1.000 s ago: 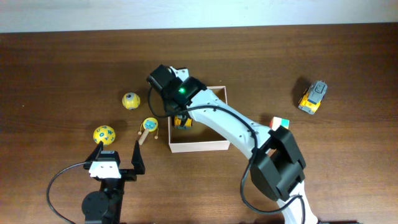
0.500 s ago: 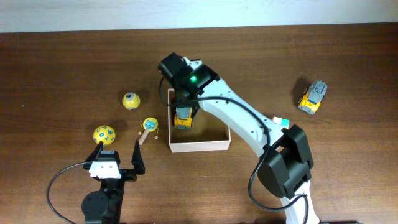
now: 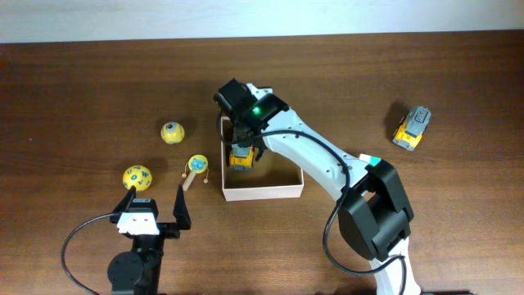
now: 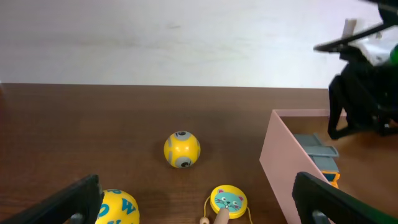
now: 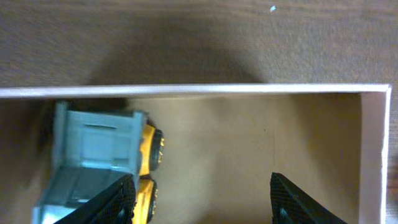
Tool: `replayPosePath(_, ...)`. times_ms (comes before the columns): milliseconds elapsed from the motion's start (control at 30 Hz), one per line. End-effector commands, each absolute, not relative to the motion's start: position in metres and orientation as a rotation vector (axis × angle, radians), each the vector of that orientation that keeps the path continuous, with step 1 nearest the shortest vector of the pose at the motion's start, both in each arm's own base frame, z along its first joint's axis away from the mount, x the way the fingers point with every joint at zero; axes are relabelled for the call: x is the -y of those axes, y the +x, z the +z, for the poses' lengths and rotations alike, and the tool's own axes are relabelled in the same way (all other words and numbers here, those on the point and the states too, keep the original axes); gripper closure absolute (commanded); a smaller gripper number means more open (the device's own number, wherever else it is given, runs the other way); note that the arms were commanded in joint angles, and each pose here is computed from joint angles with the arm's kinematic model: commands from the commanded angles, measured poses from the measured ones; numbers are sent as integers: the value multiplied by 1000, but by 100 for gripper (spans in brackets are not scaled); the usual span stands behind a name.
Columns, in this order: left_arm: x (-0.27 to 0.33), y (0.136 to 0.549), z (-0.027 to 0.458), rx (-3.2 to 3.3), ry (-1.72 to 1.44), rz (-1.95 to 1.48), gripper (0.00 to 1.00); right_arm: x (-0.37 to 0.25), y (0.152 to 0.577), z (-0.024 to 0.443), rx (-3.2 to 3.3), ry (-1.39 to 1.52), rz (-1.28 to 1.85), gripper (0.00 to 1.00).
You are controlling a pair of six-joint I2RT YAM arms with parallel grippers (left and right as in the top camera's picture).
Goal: Pack container
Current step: 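Lower the truck into the box and open the right gripper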
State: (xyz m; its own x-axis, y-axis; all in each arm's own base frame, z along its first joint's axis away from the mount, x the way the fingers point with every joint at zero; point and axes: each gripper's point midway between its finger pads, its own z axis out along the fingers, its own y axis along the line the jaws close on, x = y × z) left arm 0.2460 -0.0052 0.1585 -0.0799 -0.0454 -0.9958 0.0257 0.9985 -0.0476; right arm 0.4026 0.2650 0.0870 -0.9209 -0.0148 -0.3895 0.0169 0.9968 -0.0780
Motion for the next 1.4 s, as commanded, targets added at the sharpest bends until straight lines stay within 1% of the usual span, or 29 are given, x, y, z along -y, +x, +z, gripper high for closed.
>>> replayPosePath(0,6,246,157,-1649,4,-54,1,-252,408,91,-2719,62,-131,36)
replayPosePath(167,6,246,157,-1649,4,-54,1,-244,412,86,-2727,87,-127,36)
replayPosePath(500,6,246,157,-1649,4,-54,1,-245,408,59,-2743,88,-90,36)
replayPosePath(800,6,246,157,-1649,4,-54,1,-266,412,59,-2743,-2,35,37)
replayPosePath(1033,6,246,157,-1649,4,-54,1,-268,412,60,-2743,-9,48,37)
replayPosePath(1133,6,246,157,-1649,4,-54,1,-278,412,60,-2749,-87,114,37)
replayPosePath(1367,6,246,157,-1649,4,-54,1,-286,412,61,-2743,-132,156,37)
